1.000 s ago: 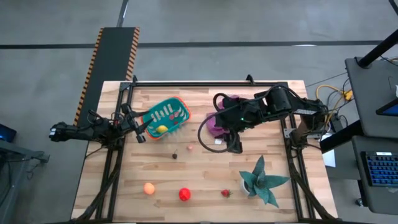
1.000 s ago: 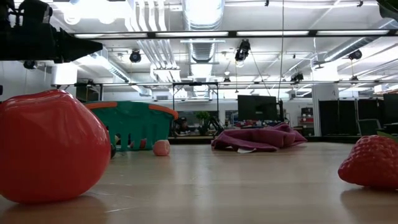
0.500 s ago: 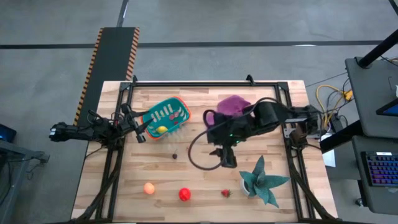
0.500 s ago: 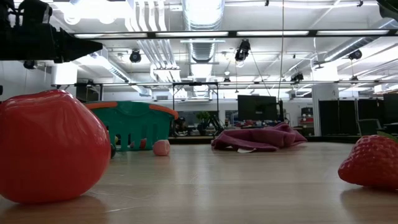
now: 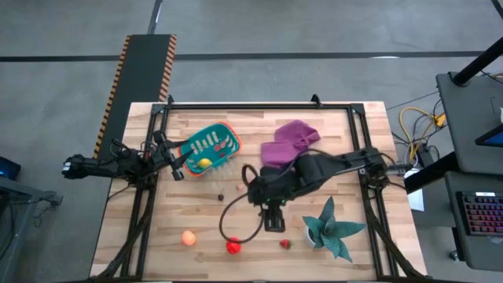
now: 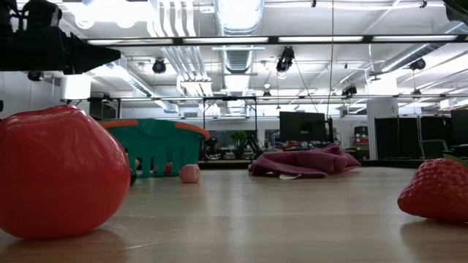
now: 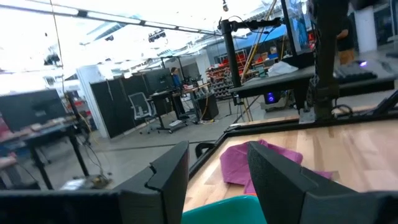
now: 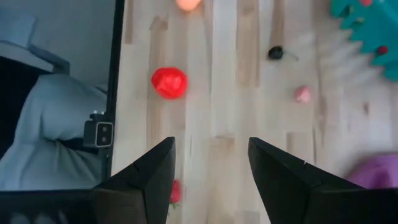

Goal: Pick and placing Produce into tupperware
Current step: Put the red strawberry into the blue basket

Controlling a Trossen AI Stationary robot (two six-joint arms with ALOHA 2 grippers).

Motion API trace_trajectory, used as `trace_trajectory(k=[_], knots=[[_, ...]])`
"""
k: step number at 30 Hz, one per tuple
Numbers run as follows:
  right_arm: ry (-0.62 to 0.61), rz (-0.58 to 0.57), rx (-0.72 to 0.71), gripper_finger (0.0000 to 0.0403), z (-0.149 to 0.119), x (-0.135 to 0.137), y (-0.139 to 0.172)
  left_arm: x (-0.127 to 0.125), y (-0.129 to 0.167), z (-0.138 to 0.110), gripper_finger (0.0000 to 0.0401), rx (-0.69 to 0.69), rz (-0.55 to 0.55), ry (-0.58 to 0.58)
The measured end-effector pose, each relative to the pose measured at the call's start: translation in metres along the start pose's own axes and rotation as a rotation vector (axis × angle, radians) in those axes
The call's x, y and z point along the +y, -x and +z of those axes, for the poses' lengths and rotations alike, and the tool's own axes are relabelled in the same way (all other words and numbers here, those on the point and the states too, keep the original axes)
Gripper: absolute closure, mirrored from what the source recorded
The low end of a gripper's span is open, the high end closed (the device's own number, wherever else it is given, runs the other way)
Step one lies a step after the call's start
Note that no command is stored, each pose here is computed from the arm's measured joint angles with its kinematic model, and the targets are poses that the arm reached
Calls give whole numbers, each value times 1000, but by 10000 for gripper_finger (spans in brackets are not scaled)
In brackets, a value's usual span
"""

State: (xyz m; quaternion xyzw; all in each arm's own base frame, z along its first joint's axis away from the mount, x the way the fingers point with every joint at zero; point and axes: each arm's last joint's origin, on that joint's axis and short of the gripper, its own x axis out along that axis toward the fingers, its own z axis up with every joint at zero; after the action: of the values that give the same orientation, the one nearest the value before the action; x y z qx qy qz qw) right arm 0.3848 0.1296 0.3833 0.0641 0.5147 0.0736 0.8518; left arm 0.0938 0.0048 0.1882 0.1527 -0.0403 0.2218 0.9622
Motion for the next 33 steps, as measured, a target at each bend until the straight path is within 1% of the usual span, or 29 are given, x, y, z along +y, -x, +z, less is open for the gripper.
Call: trace_trajectory(k=[5, 12, 15, 21, 27, 33], knots=[[-2, -4, 72, 209, -4, 18, -33, 0, 0, 0, 250, 3, -1, 76], [-42, 27, 195, 209, -12, 35, -74, 0, 0, -1, 250, 7, -3, 72], [-66, 17, 273, 209, -18, 36, -88, 0, 0, -1, 250, 7, -3, 71], [-77, -45, 456, 209, -33, 34, -113, 0, 0, -1, 250, 8, -3, 70], [-48, -36, 532, 209, -41, 40, -139, -1, 0, -3, 250, 26, -9, 59], [-14, -28, 568, 208, -47, 44, -154, -2, 0, -5, 250, 48, -17, 46]])
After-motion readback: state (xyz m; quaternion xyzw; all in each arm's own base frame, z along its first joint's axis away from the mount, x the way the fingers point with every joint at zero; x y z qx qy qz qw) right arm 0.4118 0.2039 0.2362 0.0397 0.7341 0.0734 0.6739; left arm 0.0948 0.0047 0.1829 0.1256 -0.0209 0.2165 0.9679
